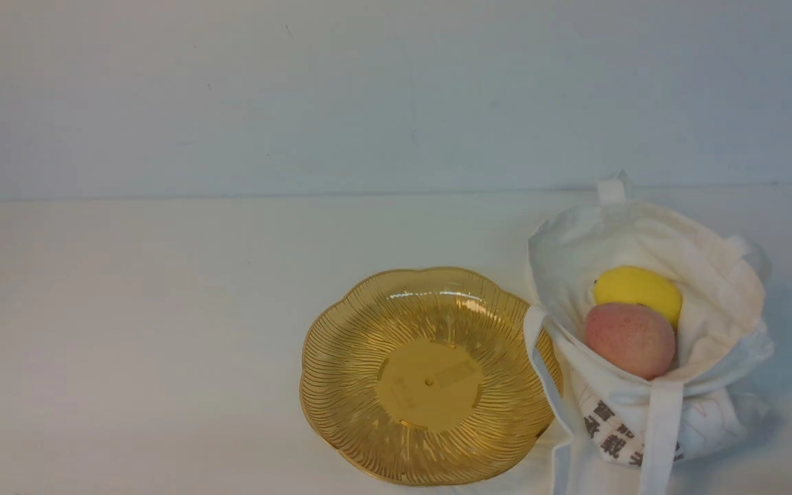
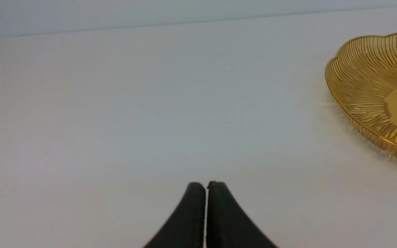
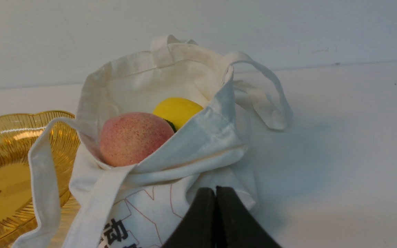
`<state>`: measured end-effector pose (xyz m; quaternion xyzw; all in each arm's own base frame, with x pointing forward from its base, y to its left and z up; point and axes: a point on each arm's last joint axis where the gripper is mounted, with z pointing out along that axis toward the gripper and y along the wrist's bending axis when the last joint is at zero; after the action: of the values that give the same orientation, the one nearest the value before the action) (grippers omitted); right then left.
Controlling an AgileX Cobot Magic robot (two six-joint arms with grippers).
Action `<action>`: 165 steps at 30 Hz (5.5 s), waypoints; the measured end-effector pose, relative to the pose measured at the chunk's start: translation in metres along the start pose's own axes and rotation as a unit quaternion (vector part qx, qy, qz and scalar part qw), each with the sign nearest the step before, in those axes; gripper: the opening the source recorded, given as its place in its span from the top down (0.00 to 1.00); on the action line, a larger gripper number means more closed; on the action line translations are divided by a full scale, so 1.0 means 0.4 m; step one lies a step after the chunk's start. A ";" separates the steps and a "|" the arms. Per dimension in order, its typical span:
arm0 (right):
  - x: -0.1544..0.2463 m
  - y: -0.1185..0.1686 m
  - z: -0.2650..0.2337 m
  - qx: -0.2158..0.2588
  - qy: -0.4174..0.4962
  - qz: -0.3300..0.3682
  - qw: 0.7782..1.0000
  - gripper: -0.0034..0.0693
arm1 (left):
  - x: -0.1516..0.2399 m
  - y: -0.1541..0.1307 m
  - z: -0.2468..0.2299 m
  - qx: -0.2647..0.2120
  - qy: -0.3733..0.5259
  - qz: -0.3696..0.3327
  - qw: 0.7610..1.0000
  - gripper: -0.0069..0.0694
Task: Take the fruit out of the cloth bag on the white table and place them on a plate.
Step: 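Reach into the cloth bag and grasp the peach with the right gripper, then place the peach onto the plate with the right gripper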
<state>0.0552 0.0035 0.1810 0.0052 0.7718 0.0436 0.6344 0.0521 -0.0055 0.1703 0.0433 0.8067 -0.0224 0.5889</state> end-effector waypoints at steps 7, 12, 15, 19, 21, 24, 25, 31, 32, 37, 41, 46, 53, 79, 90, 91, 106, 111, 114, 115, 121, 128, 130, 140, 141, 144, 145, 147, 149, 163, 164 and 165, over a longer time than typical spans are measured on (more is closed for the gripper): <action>0.000 0.000 0.000 0.000 0.000 0.000 1.000 0.97 | 0.000 0.000 0.000 0.000 0.000 0.000 1.000 0.92; 0.000 0.000 0.000 0.000 0.000 0.000 1.000 0.97 | 0.000 0.000 0.000 0.000 0.000 0.000 1.000 0.92; 0.000 0.000 0.000 0.000 0.000 0.000 1.000 0.97 | 0.000 0.000 0.000 0.000 0.000 0.000 1.000 0.92; 0.000 0.000 0.000 0.000 0.000 0.000 1.000 0.97 | 0.000 0.000 0.000 0.000 0.000 0.000 1.000 0.92; 0.000 0.000 0.000 0.000 0.000 0.000 1.000 0.97 | 0.000 0.000 0.000 0.000 0.000 0.000 1.000 0.92; 0.000 0.000 0.000 0.000 0.000 0.000 1.000 0.97 | 0.000 0.000 0.000 0.000 0.000 0.000 1.000 0.92; 0.000 0.000 0.000 0.000 0.000 0.000 1.000 0.97 | 0.000 0.000 0.000 0.000 0.000 0.000 1.000 0.92; 0.000 0.000 0.000 0.000 0.000 0.000 1.000 0.97 | 0.000 0.000 0.000 0.000 0.000 0.000 1.000 0.92; 0.000 0.000 0.000 0.000 0.000 0.000 1.000 0.97 | 0.000 0.000 0.000 0.000 0.000 0.000 1.000 0.92; 0.000 0.000 0.000 0.000 0.000 0.000 1.000 0.97 | 0.000 0.000 0.000 0.000 0.000 0.000 1.000 0.92; 0.000 0.000 0.000 0.000 0.000 0.000 1.000 0.97 | 0.000 0.000 0.000 0.000 0.000 0.000 1.000 0.92; 0.000 0.000 0.000 0.000 0.000 0.000 1.000 0.97 | 0.000 0.000 0.000 0.000 0.000 0.000 1.000 0.92; 0.000 0.001 0.000 -0.002 0.000 0.014 1.000 0.97 | 0.000 0.000 0.000 0.000 0.000 0.000 1.000 0.92; -0.263 0.052 -0.050 -0.085 -0.028 0.182 0.979 0.97 | 0.000 -0.002 0.000 0.007 0.000 0.002 1.000 0.92; -0.334 0.054 0.226 -0.004 0.315 0.094 0.944 0.94 | 0.000 -0.002 0.000 0.007 0.000 0.002 1.000 0.92; -0.339 0.059 0.248 -0.013 0.321 0.093 0.943 0.92 | 0.000 -0.002 0.000 0.007 0.000 0.002 1.000 0.92; -0.321 0.141 0.507 -0.110 0.359 0.018 0.927 0.22 | 0.000 -0.002 0.000 0.007 0.000 0.002 1.000 0.92; -0.278 0.144 0.586 -0.104 0.391 0.017 0.914 0.02 | 0.000 -0.002 0.000 0.007 0.000 0.002 1.000 0.92; -0.241 0.143 0.623 -0.099 0.412 0.018 0.906 0.00 | 0.000 -0.002 0.000 0.007 0.000 0.002 1.000 0.92; -0.225 0.142 0.635 -0.097 0.420 0.018 0.902 0.00 | 0.000 -0.002 0.000 0.007 0.000 0.002 1.000 0.92; -0.163 0.139 0.668 -0.087 0.451 0.025 0.888 0.00 | 0.000 -0.002 0.000 0.007 0.000 0.002 1.000 0.92; -0.149 0.138 0.680 -0.083 0.458 0.029 0.885 0.05 | 0.000 -0.002 0.000 0.007 0.000 0.002 1.000 0.92; -0.149 0.138 0.680 -0.083 0.458 0.029 0.885 0.10 | 0.000 -0.002 0.000 0.007 0.000 0.002 1.000 0.92; -0.187 0.140 0.662 -0.087 0.437 0.026 0.895 0.14 | 0.000 -0.002 0.000 0.007 0.000 0.002 1.000 0.92; -0.203 0.140 0.655 -0.088 0.430 0.023 0.898 0.14 | 0.000 -0.002 0.000 0.007 0.000 0.002 1.000 0.92; -0.256 0.139 0.627 -0.092 0.397 0.005 0.913 0.14 | 0.000 -0.002 0.000 0.007 0.000 0.002 1.000 0.92; -0.282 0.139 0.613 -0.094 0.385 -0.004 0.918 0.14 | 0.000 -0.002 0.000 0.007 0.000 0.002 1.000 0.92; -0.345 0.140 0.582 -0.100 0.357 -0.019 0.929 0.14 | 0.000 -0.002 0.000 0.007 0.000 0.002 1.000 0.92; -0.385 0.143 0.566 -0.104 0.338 -0.022 0.935 0.14 | 0.000 -0.002 0.000 0.007 0.000 0.002 1.000 0.92; -0.319 0.436 0.598 -0.270 0.340 -0.034 0.900 0.14 | 0.000 -0.002 0.000 0.007 0.000 0.002 1.000 0.92; -0.293 0.453 0.611 -0.270 0.344 -0.039 0.898 0.14 | 0.000 -0.002 0.000 0.007 0.000 0.002 1.000 0.92; -0.269 0.464 0.625 -0.268 0.350 -0.042 0.897 0.14 | 0.000 -0.002 0.000 0.007 0.000 0.002 1.000 0.92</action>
<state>0.3121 0.1969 0.2521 -0.2134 0.9025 0.2210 0.3018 0.0521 -0.0062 0.1703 0.0492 0.8064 -0.0267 0.5887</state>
